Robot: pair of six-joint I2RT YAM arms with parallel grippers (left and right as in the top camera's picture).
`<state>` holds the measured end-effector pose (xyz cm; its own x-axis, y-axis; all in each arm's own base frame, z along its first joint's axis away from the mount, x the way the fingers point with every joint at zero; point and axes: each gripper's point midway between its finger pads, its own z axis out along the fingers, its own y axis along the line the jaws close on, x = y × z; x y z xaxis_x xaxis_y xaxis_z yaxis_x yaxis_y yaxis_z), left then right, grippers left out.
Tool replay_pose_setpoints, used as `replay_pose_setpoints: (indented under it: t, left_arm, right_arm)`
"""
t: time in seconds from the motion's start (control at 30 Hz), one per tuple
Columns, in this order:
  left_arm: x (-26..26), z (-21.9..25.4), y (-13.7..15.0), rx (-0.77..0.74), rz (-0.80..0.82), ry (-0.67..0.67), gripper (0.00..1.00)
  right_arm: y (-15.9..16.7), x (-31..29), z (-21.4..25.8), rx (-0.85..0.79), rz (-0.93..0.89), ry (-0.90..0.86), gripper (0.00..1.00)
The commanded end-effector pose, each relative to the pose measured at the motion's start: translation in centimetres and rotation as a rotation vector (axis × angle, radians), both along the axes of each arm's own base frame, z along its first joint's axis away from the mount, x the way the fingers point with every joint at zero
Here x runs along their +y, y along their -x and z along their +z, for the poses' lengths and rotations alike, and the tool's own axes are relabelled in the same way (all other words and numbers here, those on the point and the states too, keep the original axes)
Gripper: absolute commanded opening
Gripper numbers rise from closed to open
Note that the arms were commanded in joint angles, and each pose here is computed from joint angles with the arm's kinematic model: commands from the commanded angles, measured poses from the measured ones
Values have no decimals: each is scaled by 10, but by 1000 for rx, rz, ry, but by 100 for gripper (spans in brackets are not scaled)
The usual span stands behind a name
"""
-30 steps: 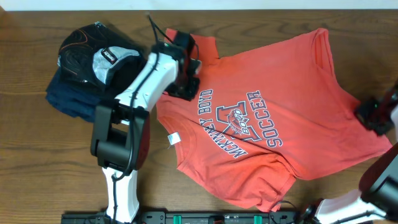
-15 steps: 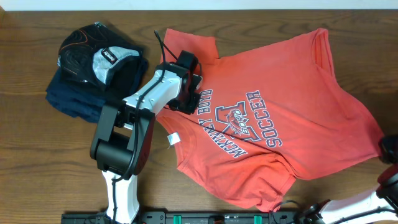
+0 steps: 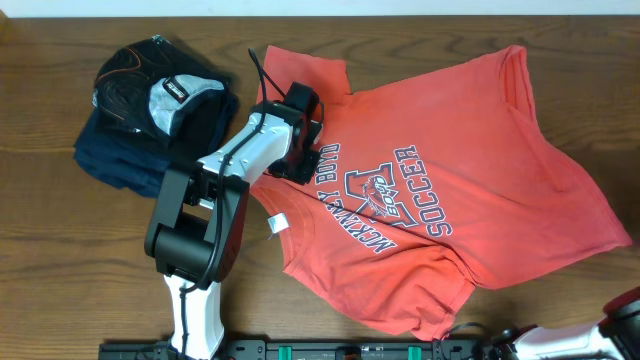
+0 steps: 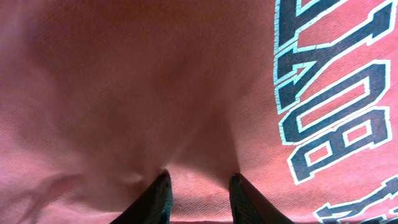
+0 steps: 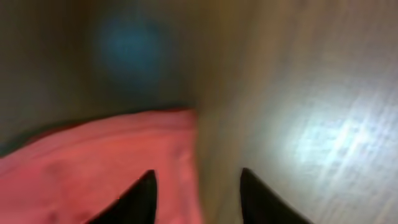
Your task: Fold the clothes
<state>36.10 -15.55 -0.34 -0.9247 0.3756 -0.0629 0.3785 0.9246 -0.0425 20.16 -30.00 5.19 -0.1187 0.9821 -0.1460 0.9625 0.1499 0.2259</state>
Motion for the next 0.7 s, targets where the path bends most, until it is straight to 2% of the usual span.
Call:
replay_pose_setpoints:
  t: [0.0,0.07,0.17,0.47,0.57,0.6,0.67]
  left_arm:
    - [25,-23,14,61,15,-89,35]
    - [25,-23,14,61,15,-89,35]
    - [25,-23,15,64,15,-91,37]
    - [25,-23,16,68,15,-92,39]
    - [26,-23,16,68,15,-92,39]
    - [26,-23,16,68,15,-92,40]
    - [26,-23,16,68,15,-92,40]
  right_arm:
    - [-23,15,5,-65,65,-33,49]
    - [-18,19,-6,2,49,-44,55]
    - [-7,25,-29,92,33,-73,59]
    - [0,32,-66,129,2,-138,59]
    - [-7,30,-68,88,-6,-130,49]
    - [-11,29,-68,70,-2,-128,43]
    - [-14,29,-67,51,8,-129,23]
